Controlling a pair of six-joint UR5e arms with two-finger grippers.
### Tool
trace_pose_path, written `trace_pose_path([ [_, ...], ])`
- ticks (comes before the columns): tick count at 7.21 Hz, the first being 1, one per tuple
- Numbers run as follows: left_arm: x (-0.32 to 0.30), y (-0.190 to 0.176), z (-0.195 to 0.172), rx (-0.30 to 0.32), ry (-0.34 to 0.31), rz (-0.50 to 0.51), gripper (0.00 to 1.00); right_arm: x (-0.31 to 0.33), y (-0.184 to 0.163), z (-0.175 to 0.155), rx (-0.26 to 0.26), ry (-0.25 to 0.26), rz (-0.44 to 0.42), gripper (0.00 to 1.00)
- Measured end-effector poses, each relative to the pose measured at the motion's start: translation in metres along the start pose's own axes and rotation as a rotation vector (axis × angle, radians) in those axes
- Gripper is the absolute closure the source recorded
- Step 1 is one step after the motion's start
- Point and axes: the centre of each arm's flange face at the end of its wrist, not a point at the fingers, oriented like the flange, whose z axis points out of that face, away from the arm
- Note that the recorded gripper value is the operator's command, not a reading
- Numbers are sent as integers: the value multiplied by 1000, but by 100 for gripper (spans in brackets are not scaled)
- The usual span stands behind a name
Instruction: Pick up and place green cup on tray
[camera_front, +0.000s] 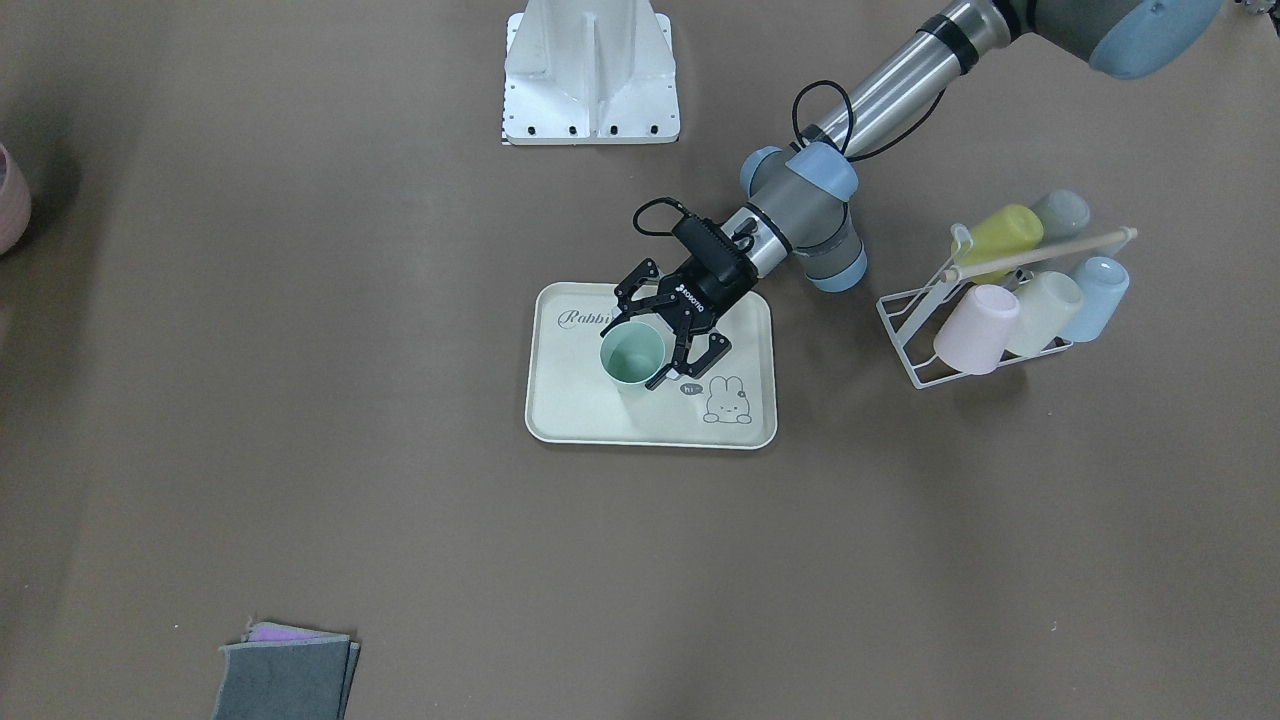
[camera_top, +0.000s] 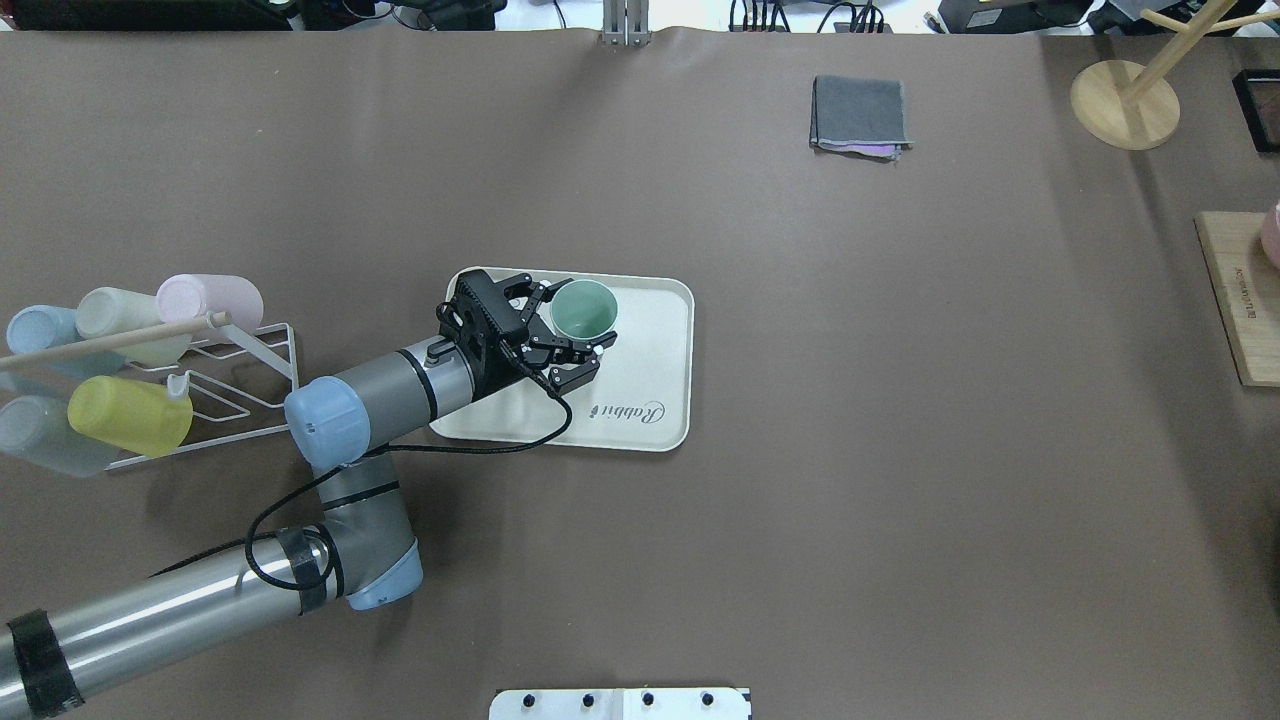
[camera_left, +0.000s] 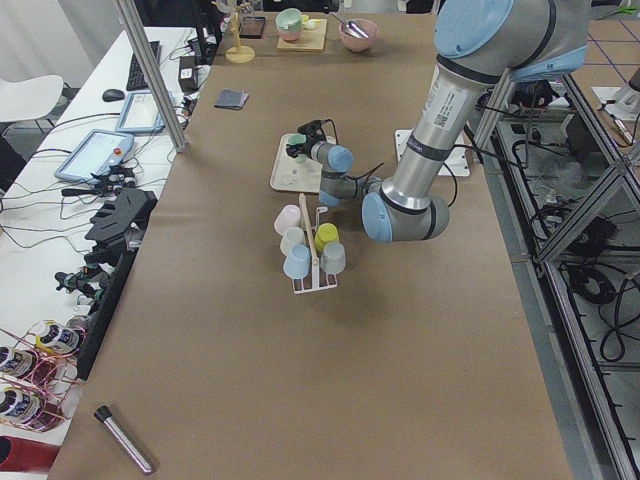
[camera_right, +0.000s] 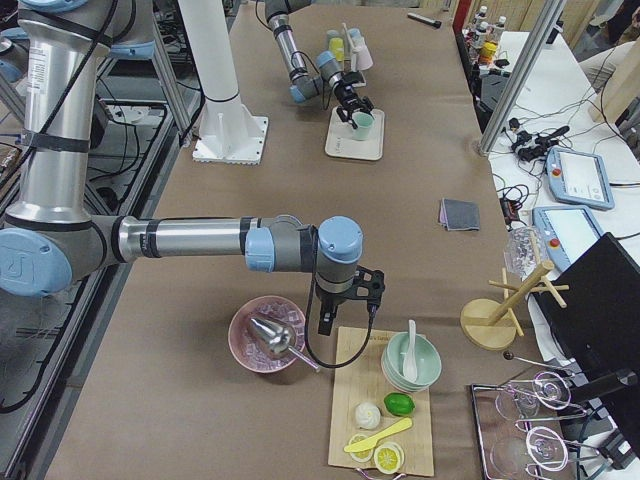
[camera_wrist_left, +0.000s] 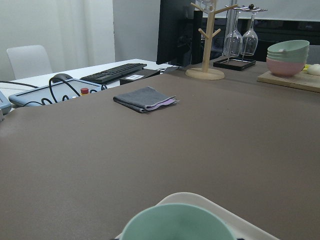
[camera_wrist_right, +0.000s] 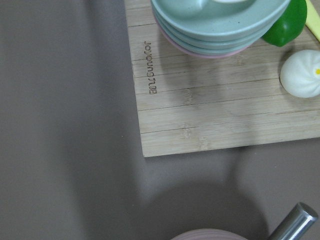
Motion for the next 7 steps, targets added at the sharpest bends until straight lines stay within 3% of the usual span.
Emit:
trace_pose_path([
  [4, 3, -14, -5, 28, 10, 4, 2, -1, -1, 0, 0, -2, -1, 0],
  [7, 17, -91, -16, 135, 33, -24, 2, -1, -1, 0, 0, -3, -2, 0],
])
